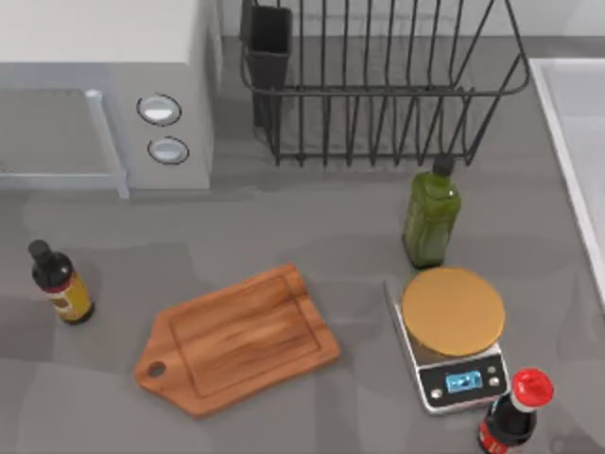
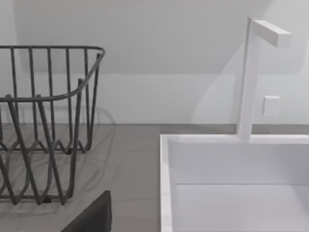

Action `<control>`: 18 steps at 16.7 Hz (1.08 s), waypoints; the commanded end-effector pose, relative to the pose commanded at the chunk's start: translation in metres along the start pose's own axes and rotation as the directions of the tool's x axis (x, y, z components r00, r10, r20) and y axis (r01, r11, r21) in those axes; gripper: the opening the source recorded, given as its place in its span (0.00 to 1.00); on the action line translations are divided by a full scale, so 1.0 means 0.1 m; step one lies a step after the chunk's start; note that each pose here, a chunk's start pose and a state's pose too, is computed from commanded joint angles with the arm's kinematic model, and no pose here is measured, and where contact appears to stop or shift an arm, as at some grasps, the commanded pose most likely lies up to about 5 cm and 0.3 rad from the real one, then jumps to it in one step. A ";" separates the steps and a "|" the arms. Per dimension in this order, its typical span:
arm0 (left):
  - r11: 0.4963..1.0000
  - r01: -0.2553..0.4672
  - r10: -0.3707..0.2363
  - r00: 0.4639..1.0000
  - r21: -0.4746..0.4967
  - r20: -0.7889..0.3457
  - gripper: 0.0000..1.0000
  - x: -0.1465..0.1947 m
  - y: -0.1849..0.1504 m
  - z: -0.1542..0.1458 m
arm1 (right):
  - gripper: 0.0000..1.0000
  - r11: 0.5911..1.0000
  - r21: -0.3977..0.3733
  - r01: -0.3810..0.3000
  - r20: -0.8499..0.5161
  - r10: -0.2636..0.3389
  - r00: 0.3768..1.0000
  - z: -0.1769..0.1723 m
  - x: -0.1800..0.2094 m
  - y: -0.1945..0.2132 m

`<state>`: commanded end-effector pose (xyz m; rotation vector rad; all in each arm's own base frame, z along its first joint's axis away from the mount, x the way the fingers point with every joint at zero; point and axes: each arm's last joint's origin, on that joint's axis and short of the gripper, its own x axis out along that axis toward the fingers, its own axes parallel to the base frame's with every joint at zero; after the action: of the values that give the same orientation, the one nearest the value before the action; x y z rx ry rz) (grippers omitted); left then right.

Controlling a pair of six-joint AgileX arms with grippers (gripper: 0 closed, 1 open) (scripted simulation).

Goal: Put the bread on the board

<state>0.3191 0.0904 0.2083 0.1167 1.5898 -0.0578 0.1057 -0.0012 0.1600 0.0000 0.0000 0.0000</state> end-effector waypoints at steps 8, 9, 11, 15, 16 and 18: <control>0.999 0.032 -0.032 0.999 -0.005 0.023 0.00 -0.06 -0.02 0.01 | 1.00 1.000 0.000 0.000 0.000 0.000 1.000 0.00 0.00 0.00; 1.000 0.025 -0.025 0.999 -0.016 0.032 0.00 -0.10 -0.05 0.01 | 1.00 1.000 0.000 0.000 0.000 0.000 1.000 0.00 0.00 0.00; 0.999 0.010 -0.007 0.998 -0.053 0.065 0.00 -0.22 -0.16 0.02 | 1.00 1.000 0.000 0.000 0.000 0.000 1.000 0.00 0.00 0.00; 0.984 0.024 0.004 0.988 -0.178 0.157 0.00 -0.55 -0.60 0.02 | 1.00 1.000 0.000 0.000 0.000 0.000 1.000 0.00 0.00 0.00; 0.975 0.043 -0.005 0.985 -0.220 0.173 0.00 -0.62 -0.75 0.01 | 1.00 1.000 0.000 0.000 0.000 0.000 1.000 0.00 0.00 0.00; 0.943 0.093 -0.035 0.982 -0.319 0.183 0.00 -0.72 -1.06 -0.02 | 1.00 1.000 0.000 0.000 0.000 0.000 1.000 0.00 0.00 0.00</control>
<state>0.3062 -0.0178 0.2761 -0.1953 1.4060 0.1422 0.1057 -0.0012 0.1600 0.0000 0.0000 0.0000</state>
